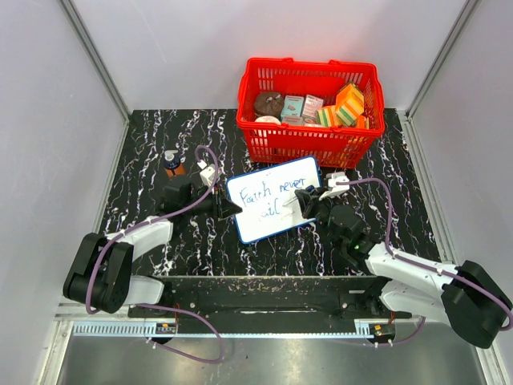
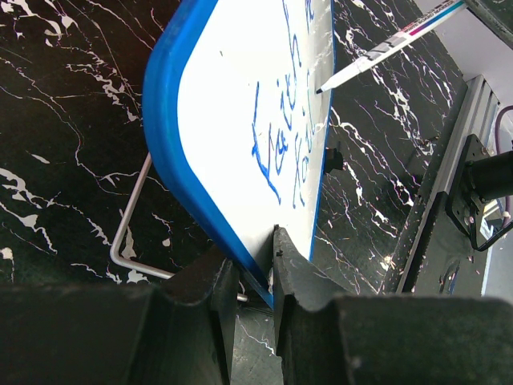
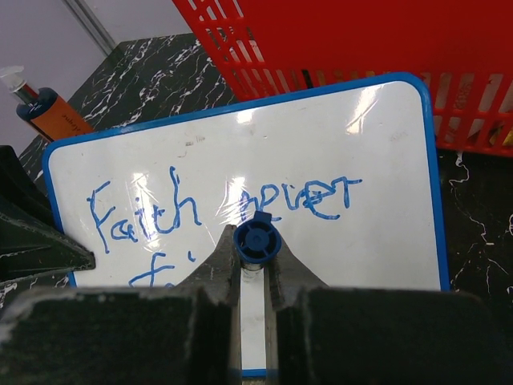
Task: Write a sentence on the whiteboard
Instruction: Write with the whiteboard marker on the whiteboard.
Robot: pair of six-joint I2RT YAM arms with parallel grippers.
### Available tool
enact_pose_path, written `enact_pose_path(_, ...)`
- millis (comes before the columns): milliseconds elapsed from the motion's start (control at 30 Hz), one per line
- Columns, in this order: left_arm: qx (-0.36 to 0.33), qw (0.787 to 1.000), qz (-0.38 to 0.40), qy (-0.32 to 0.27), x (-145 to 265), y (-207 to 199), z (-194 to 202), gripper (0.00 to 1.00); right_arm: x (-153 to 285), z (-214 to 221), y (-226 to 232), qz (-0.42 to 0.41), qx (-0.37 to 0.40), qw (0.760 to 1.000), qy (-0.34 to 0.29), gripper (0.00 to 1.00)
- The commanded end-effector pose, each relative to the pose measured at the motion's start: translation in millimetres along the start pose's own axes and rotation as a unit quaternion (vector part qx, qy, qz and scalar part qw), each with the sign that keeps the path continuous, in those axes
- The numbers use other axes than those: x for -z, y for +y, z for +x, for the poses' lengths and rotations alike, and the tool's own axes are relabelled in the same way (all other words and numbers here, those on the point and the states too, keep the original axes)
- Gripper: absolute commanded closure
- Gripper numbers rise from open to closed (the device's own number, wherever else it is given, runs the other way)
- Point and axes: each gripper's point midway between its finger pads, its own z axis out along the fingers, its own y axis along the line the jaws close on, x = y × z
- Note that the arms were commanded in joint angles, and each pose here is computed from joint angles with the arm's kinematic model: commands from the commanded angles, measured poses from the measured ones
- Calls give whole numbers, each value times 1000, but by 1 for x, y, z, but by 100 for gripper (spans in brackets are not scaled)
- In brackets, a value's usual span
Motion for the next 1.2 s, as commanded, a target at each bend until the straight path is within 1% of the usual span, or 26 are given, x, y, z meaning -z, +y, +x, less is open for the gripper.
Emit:
enact_pose_path(0, -75, 995, -56, -19, 2, 24, -13, 100, -6, -36, 3, 10, -15, 998, -55, 100)
enact_pose_path(267, -75, 995, -55, -19, 2, 24, -13, 100, -10, -33, 3, 13, -13, 999, -50, 100)
enact_pose_path(667, -75, 995, -55, -19, 1, 24, -13, 100, -15, -27, 16, -18, -13, 999, -37, 100)
enact_pose_path(1167, -75, 995, -56, -18, 1, 25, -13, 100, -7, -7, 9, -15, -18, 1000, -10, 100)
